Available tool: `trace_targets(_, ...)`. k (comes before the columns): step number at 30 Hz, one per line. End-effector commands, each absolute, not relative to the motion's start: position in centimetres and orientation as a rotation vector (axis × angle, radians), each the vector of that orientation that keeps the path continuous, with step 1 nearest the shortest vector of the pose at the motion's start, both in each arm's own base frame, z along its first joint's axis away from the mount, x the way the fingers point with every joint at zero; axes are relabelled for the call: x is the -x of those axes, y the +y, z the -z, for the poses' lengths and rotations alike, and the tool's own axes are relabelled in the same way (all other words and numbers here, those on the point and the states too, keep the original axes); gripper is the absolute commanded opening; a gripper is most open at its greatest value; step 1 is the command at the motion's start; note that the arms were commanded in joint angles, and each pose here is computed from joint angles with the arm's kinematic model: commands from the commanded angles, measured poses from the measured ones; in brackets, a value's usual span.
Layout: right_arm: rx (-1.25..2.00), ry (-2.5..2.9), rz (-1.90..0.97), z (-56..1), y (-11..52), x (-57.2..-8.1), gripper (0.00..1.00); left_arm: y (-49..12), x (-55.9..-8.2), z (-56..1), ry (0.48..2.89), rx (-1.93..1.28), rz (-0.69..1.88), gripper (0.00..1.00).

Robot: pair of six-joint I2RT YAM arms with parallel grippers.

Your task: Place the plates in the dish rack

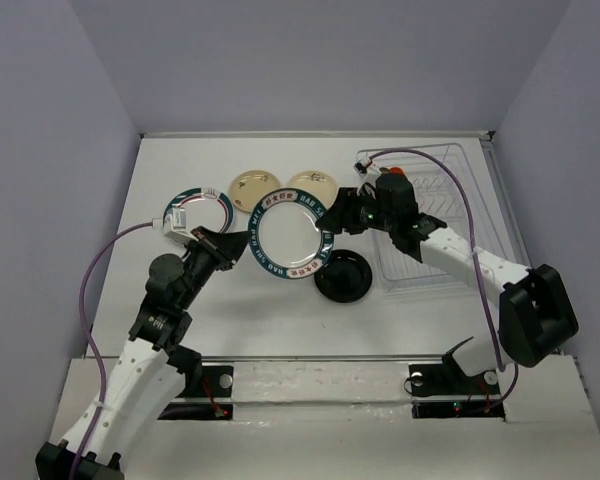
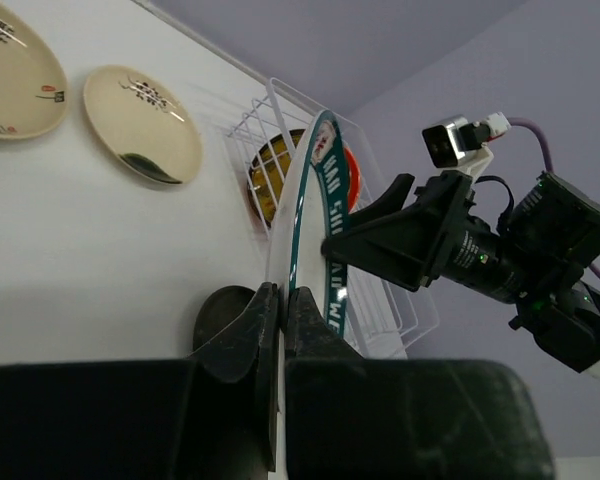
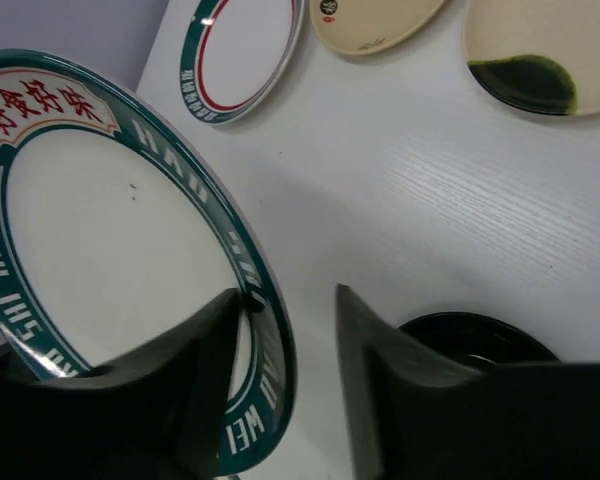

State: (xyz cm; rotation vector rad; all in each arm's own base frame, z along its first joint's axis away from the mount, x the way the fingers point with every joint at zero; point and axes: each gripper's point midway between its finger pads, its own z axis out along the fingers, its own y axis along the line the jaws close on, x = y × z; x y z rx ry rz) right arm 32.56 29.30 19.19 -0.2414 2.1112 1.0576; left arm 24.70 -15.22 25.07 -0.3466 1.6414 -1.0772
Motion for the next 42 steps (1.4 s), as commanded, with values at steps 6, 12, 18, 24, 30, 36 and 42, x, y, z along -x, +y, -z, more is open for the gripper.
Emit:
trace_targets(6, 0.231, 1.902, -1.132, -26.3, 29.3, -32.2, 0.07, -17.0, -24.0, -32.2, 1.480, 0.202, 1.221, 0.16)
trace_targets(12, 0.171, 1.760, -1.025, -31.6, 26.1, -31.1, 0.07, -16.6, -24.4, -32.6, 1.473, 0.188, 1.166, 0.61)
trace_targets(18, 0.067, 1.741, -0.836, -33.9, 21.2, -32.8, 0.07, -14.5, -25.6, -33.5, 1.508, 0.180, 0.939, 0.93)
trace_targets(24, -0.070, 1.638, -0.587, -38.2, 14.4, -33.9, 0.07, -12.4, -25.7, -33.3, 1.524, 0.230, 0.809, 0.99)
trace_targets(30, -0.255, 1.621, -0.246, -40.0, 6.8, -36.0, 0.07, -11.5, -25.9, -30.1, 1.579, 0.292, 0.763, 0.99)
trace_targets(36, -0.427, 1.570, 0.180, -41.2, -1.5, -36.2, 0.07, -11.9, -26.0, -28.1, 1.625, 0.297, 0.774, 0.99)
trace_targets(42, -0.419, 1.655, 0.453, -38.1, -4.0, -37.2, 0.07, -12.2, -26.4, -25.4, 1.683, 0.340, 0.778, 0.99)
